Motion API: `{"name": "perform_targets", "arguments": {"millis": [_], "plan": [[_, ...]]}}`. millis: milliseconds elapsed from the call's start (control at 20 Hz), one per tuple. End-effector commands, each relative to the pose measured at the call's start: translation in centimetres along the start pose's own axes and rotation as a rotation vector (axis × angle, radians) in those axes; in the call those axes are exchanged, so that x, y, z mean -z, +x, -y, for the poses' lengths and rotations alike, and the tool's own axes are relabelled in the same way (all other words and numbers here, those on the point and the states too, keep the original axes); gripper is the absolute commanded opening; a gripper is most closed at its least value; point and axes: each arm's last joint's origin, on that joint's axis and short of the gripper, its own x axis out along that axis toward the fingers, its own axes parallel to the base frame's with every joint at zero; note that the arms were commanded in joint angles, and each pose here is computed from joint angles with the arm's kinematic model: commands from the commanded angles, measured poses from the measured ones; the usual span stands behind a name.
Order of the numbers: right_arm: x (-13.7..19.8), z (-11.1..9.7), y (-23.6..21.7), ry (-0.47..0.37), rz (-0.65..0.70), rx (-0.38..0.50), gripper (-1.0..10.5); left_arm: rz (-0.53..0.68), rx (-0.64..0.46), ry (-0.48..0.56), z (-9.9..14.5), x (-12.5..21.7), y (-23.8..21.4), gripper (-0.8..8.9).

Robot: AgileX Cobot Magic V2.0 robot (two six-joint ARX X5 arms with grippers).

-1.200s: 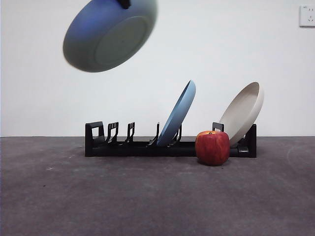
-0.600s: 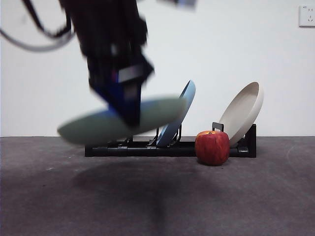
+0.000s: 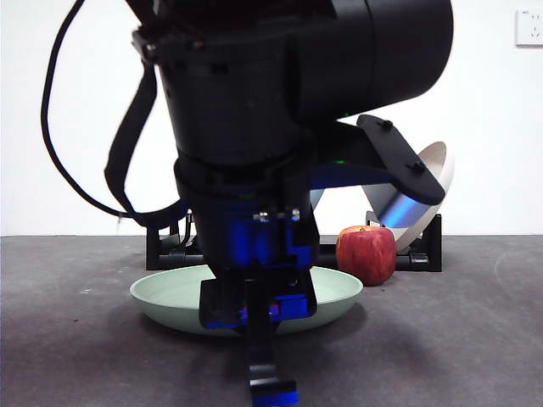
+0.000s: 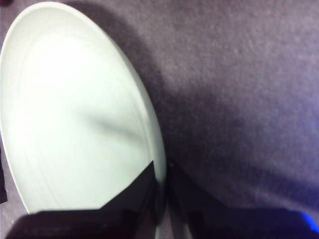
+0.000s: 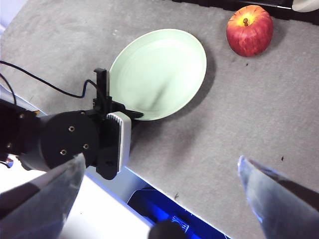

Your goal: Take the green plate from the plate rack,put the plate on the table,take the apple from the table,put the apple in the plate

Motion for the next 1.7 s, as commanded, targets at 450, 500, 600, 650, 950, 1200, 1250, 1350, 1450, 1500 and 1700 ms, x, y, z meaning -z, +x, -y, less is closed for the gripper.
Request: {"name": "perform_targets", "arguments": {"millis": [450, 500, 600, 650, 950, 1200, 1250, 1350, 1450, 1500, 1700], "plan": [[-0.1, -0.1, -0.1, 0.001, 0.008, -0.004, 6.6, 0.030, 0.058, -0.059, -0.4, 0.2, -0.9, 2.62], [-0.1, -0.1, -0.1, 0.001, 0.008, -0.004, 6.6, 0.047, 0.052, -0.080, -0.9, 0.3, -1.5, 2.62], [-0.1, -0.1, -0.1, 0.001, 0.008, -0.004, 6.6, 0.097, 0.041, -0.132, -2.2, 0.6, -3.6, 2.62], [-0.1, 0.0, -0.1, 0.002, 0.006, -0.003, 6.6, 0.125, 0.032, -0.151, -3.0, 0.8, -4.7, 2.62], [-1.3, 0.7, 0.7, 0.010, 0.036, 0.001, 6.6, 0.318, 0.039, -0.442, -8.5, 4.0, -13.7, 2.60], [-4.2, 2.4, 3.1, 0.017, 0.115, 0.008, 6.6, 0.559, 0.131, -0.678, -12.3, 7.3, -21.0, 2.51], [-4.7, 2.7, 3.9, 0.018, 0.113, 0.018, 6.6, 0.598, 0.140, -0.708, -12.8, 7.9, -22.0, 2.51], [-5.7, 3.3, 6.0, 0.000, 0.088, 0.071, 6.6, 0.656, 0.161, -0.740, -13.3, 8.9, -23.3, 2.51], [-6.6, 3.6, 8.5, -0.027, 0.062, 0.107, 6.6, 0.682, 0.166, -0.775, -13.5, 9.6, -24.0, 2.51], [-7.0, 3.7, 9.9, -0.036, 0.054, 0.117, 6.6, 0.685, 0.168, -0.784, -13.6, 9.8, -24.1, 2.51], [-8.1, 4.6, 15.7, -0.012, 0.036, 0.209, 6.7, 0.660, 0.175, -0.780, -13.4, 10.0, -24.0, 2.51]]}}
